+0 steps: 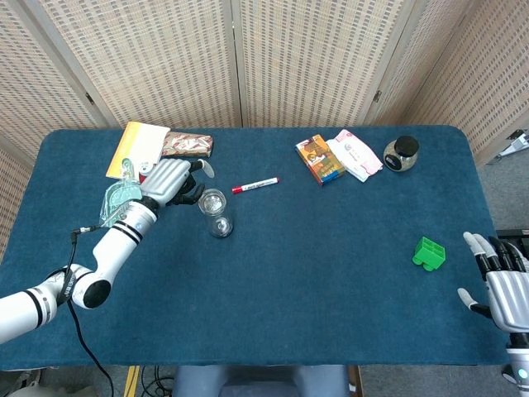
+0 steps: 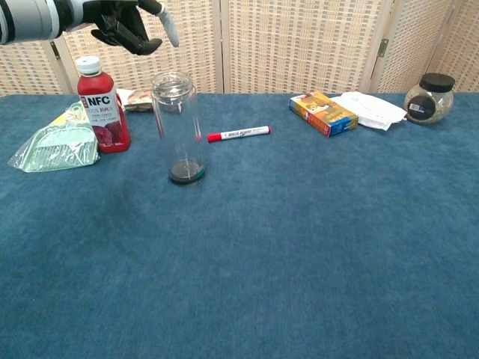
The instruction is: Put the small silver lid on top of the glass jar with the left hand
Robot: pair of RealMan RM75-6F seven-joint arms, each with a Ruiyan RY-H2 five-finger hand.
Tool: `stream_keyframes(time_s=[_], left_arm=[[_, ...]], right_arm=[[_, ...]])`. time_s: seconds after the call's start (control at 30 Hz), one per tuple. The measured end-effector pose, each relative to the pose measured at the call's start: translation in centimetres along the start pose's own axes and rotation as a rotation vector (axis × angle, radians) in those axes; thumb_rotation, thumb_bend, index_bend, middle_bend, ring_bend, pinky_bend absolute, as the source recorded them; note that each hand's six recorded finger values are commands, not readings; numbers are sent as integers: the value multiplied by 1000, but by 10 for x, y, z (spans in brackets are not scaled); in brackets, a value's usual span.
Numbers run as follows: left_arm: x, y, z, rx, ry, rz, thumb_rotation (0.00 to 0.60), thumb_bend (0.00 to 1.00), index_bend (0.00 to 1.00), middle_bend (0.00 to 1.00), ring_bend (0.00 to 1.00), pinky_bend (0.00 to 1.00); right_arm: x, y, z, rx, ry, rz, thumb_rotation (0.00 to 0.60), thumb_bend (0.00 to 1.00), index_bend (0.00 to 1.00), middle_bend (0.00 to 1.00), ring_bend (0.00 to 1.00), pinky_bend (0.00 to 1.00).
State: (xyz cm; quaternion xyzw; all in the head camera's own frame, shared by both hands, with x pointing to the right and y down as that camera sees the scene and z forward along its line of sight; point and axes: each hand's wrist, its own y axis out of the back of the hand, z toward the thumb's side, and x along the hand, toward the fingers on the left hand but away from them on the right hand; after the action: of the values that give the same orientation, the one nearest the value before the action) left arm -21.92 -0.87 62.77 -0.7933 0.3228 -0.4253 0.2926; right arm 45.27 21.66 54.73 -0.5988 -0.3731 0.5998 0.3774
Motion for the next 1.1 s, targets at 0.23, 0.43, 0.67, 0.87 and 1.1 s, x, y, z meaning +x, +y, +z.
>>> stream_keyframes(time_s=[0.23, 0.43, 0.67, 0.87, 1.1], left_arm=[[-17, 8, -13, 32, 22, 19, 600, 547, 370, 696, 638, 961], [-36, 13, -27, 78, 57, 48, 600, 547, 368, 560, 533, 752], [-67, 11, -50, 136, 128, 67, 600, 543, 365, 500, 480, 654], [-97, 7, -68, 174, 187, 108, 600, 529, 363, 465, 453, 601], [-141, -4, -88, 199, 257, 145, 600, 519, 361, 456, 448, 581]], right_arm=[[-4, 12, 1, -15, 6, -21, 600, 196, 64, 104, 57, 108], [-9, 25, -1, -38, -5, -40, 600, 197, 64, 104, 58, 108], [-13, 32, -5, -42, -26, -40, 600, 206, 64, 104, 58, 108], [-15, 31, -10, -51, -44, -22, 600, 227, 64, 104, 58, 108], [-17, 27, -15, -57, -50, -10, 600, 234, 64, 104, 57, 108]])
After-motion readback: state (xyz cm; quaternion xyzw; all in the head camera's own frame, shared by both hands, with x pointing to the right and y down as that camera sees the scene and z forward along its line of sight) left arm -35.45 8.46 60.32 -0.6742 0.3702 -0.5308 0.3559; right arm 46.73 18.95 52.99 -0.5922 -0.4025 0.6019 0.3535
